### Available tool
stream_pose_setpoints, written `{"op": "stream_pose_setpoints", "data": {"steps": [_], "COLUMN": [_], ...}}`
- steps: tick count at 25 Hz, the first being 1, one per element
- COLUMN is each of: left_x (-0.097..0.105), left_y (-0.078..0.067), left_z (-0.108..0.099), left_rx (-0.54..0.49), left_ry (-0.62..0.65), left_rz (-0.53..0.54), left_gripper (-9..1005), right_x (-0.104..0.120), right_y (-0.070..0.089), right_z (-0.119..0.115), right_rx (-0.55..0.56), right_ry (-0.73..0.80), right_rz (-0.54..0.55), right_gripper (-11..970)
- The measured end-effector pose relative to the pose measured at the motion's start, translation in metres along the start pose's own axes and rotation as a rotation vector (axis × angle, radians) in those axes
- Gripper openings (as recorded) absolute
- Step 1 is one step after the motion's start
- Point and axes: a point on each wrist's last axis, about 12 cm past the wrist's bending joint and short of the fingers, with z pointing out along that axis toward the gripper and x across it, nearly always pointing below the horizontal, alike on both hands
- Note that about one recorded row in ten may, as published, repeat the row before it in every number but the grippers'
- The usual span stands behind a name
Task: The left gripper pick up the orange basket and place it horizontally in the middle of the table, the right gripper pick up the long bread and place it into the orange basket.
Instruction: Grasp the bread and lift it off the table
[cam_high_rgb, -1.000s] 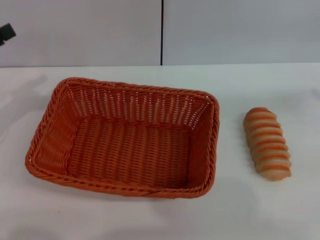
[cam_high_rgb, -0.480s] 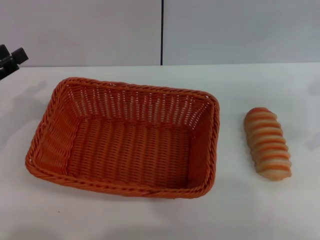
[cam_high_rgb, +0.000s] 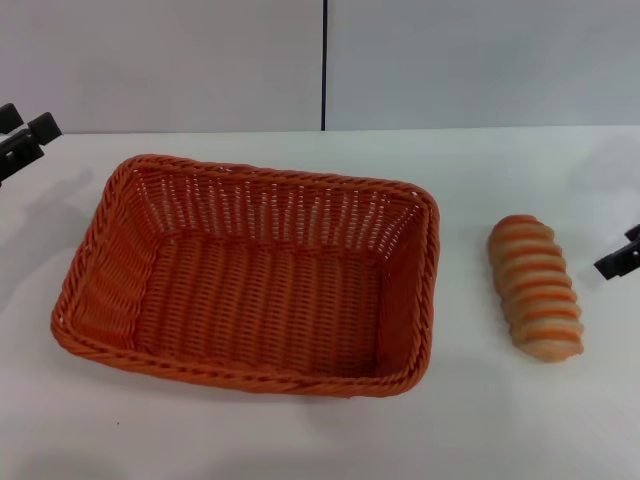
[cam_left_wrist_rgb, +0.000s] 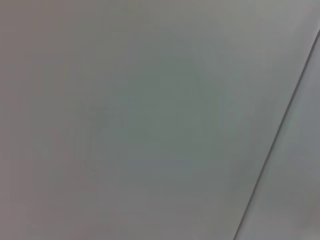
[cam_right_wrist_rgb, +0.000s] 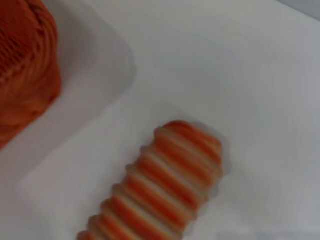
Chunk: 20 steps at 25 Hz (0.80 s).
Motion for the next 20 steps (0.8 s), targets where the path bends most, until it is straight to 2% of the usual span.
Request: {"op": "stream_pose_setpoints", "data": {"steps": [5,9,20], "left_x": [0.003,0.002,0.008], "left_y": [-0.001,-0.001,-0.003], "left_z": [0.004,0.007,0.016], "left_rx": [0.005,0.010,0.022], "left_ry": [-0.003,-0.006,-0.008], "left_rz": [-0.005,-0.005,-0.038], "left_gripper": [704,704,705], "right_x": [-0.009,-0.016,-0.025], "right_y": [0.003,0.003,0.010], "right_z": [0.009,0.010,0.014], "right_rx": [0.038,0.076,0.002], "right_ry": [-0.039,-0.095,-0.197], "right_rz": [-0.092,-0.123,-0.159], "right_gripper": [702,703,703]}}
